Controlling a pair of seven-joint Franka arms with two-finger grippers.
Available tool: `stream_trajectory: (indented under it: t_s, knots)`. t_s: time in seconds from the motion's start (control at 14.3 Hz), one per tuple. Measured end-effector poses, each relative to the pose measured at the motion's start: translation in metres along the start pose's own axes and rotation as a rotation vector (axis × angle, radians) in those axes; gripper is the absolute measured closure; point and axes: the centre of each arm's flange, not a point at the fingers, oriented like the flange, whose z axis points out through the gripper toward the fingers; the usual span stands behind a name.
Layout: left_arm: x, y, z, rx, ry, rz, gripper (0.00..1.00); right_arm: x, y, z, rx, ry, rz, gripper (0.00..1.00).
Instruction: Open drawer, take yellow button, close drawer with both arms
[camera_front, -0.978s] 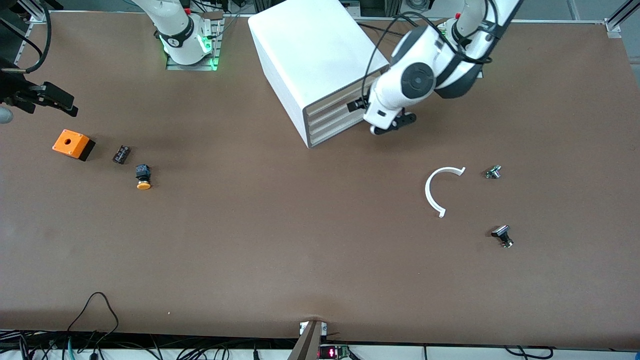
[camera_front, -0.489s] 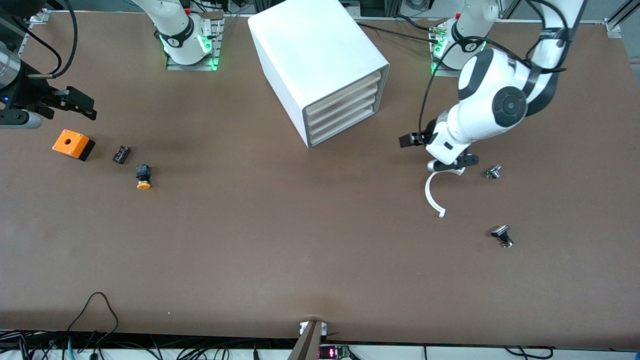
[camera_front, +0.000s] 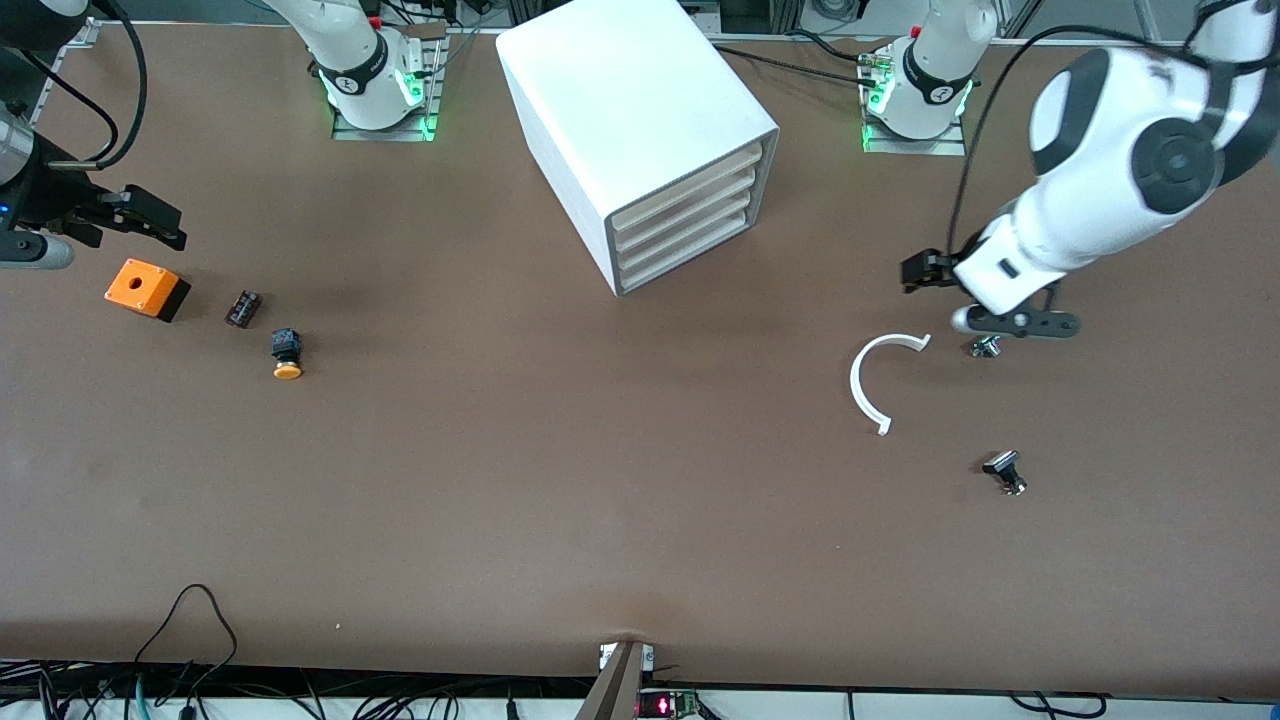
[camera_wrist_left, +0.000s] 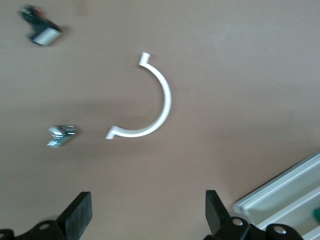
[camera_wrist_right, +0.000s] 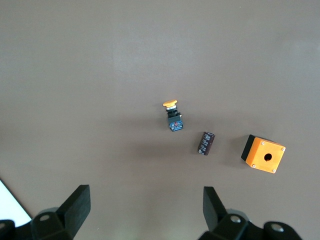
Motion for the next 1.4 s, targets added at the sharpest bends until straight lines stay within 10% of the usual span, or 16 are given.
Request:
stream_trajectory:
  t_s: [1.4]
  knots:
    - [-0.006, -0.061, -0.092, 0.071, 0.054, -0.022, 0.00, 0.006, 0.008, 0.007, 0.000, 0.005, 0.015, 0.00]
